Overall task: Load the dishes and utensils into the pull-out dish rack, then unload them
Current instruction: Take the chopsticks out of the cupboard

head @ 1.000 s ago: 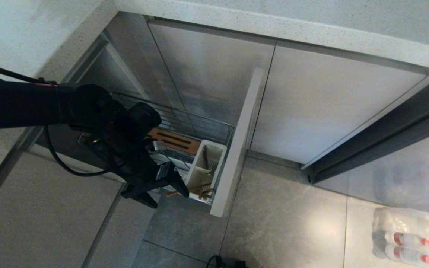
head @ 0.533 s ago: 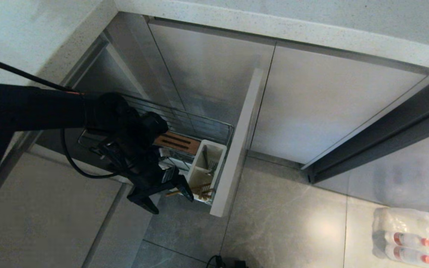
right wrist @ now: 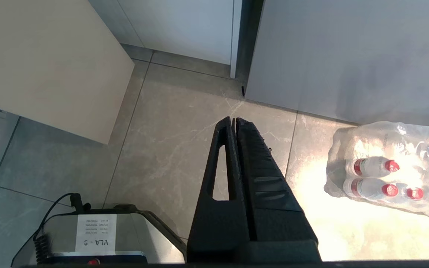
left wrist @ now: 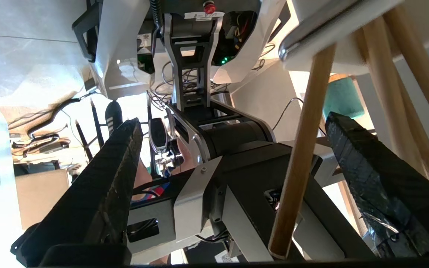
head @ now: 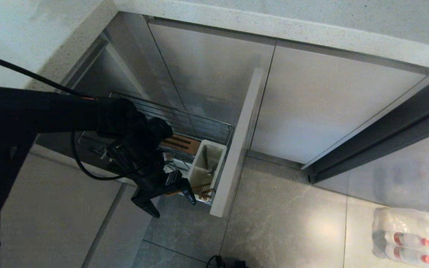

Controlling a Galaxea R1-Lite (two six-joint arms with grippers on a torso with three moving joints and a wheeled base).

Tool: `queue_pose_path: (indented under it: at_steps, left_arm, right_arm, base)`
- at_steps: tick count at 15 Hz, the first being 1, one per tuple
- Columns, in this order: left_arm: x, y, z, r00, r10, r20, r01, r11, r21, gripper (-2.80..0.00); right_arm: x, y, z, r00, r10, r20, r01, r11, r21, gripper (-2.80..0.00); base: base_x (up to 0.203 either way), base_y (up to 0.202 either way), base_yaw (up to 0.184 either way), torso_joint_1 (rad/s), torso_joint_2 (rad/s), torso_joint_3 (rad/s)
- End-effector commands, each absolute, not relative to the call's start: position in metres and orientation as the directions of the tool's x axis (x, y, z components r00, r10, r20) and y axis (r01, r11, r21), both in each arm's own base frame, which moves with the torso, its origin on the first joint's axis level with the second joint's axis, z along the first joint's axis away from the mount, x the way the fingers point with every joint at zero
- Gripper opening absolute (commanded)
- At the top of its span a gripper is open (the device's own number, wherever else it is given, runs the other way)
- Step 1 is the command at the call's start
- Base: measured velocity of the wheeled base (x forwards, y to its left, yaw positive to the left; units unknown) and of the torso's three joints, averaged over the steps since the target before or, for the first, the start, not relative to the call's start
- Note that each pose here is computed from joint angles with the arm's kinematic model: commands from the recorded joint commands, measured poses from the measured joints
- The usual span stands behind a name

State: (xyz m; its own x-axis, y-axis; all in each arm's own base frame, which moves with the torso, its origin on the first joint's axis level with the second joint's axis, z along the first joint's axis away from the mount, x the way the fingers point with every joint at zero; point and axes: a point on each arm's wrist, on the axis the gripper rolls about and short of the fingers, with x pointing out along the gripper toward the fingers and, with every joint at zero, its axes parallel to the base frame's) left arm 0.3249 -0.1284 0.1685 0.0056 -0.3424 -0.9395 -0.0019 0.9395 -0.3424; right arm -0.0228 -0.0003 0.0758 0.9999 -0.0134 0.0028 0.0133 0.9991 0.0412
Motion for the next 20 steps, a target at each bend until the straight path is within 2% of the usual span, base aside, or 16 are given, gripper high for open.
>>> queue_pose_path:
  at_steps: [1,2,15,20]
  left_arm:
    - [0.325,-0.129,0.167,-0.012,-0.338,-0.941,-0.011,0.941,-0.338,0.0]
    - [0.325,-0.129,0.168,-0.014,-0.337,-0.941,-0.012,0.941,-0.337,-2.8]
    - [0.324,-0.135,0.168,-0.021,-0.337,-0.941,-0.021,0.942,-0.336,-2.8]
    - [0.298,-0.136,0.203,0.027,-0.361,-0.932,0.009,0.932,-0.361,-2.8]
  right_arm:
    - [-0.023,0.0,0.076,1.0,-0.014,0.002,0.014,0.999,0.041,-2.8]
    - [-0.023,0.0,0.076,1.0,-0.014,0.002,0.014,0.999,0.041,-2.8]
    - [-0.023,0.0,0.076,1.0,-0.014,0.002,0.014,0.999,0.041,-2.8]
    - [-0.023,0.0,0.076,1.0,-0.014,0.002,0.014,0.999,0.041,-2.8]
  base:
    - [0.0,0.0,0.0,0.0,0.0,0.0]
    - [0.0,0.0,0.0,0.0,0.0,0.0]
    - [0.0,0.0,0.0,0.0,0.0,0.0]
    - [0.0,0.0,0.0,0.0,0.0,0.0]
